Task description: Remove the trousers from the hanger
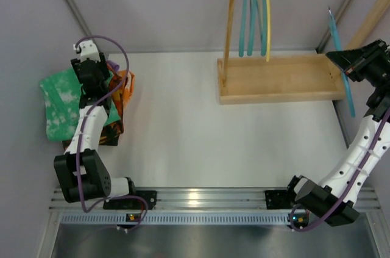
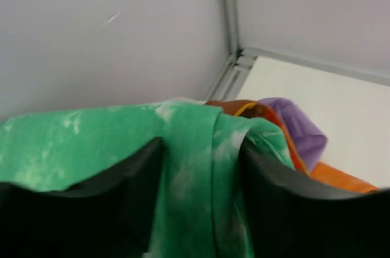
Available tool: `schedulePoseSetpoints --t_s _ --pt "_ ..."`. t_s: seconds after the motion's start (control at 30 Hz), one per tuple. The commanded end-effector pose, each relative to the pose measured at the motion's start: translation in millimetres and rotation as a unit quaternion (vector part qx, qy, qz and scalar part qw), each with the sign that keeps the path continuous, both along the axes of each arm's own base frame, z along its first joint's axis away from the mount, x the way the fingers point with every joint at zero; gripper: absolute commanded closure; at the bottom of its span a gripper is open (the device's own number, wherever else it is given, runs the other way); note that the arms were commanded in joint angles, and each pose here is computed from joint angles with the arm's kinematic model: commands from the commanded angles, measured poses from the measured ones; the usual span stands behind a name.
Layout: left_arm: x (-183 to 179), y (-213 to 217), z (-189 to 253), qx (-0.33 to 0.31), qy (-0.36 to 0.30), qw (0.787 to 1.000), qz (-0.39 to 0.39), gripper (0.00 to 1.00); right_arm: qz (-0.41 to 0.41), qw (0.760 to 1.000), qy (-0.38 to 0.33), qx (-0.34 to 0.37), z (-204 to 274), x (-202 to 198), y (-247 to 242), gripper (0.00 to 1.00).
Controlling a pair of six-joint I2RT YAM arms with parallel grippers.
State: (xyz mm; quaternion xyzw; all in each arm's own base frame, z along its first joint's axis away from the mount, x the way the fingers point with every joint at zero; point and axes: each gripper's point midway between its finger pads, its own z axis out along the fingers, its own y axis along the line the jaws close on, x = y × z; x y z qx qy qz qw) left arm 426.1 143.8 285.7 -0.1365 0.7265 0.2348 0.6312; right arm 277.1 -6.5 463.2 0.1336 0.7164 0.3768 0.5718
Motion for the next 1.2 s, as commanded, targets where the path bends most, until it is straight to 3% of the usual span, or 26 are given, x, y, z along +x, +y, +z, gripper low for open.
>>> schedulePoseSetpoints --t_s 0.0,0.03,0.13,0.37,0.57,0.77,1.17 --pt "10 -42 84 -0.020 -0.130 0.985 -0.115 0.35 0.017 1.000 -0.016 -0.019 19 3 2 1.00" --pt "4 -48 89 -0.024 -0.136 0.983 -0.125 0.22 0.018 1.000 -0.008 -0.011 17 8 -2 1.00" --pt "-25 -74 134 -0.013 -0.177 0.966 -0.185 0.01 0.021 1.000 -0.001 0.004 22 14 -6 1.00" --pt "-94 -122 202 -0.005 -0.250 0.926 -0.283 0.02 0.038 0.992 -0.016 0.115 47 53 -21 1.00" --pt "-128 -139 230 -0.020 -0.285 0.906 -0.313 0.01 0.051 0.989 -0.048 0.127 82 81 -3 1.00" --pt "-143 -146 230 -0.039 -0.285 0.902 -0.322 0.01 0.057 0.984 -0.120 0.119 118 104 18 1.00" --pt "-153 -145 221 -0.051 -0.275 0.907 -0.315 0.01 0.070 0.981 -0.121 0.132 109 156 61 1.00"
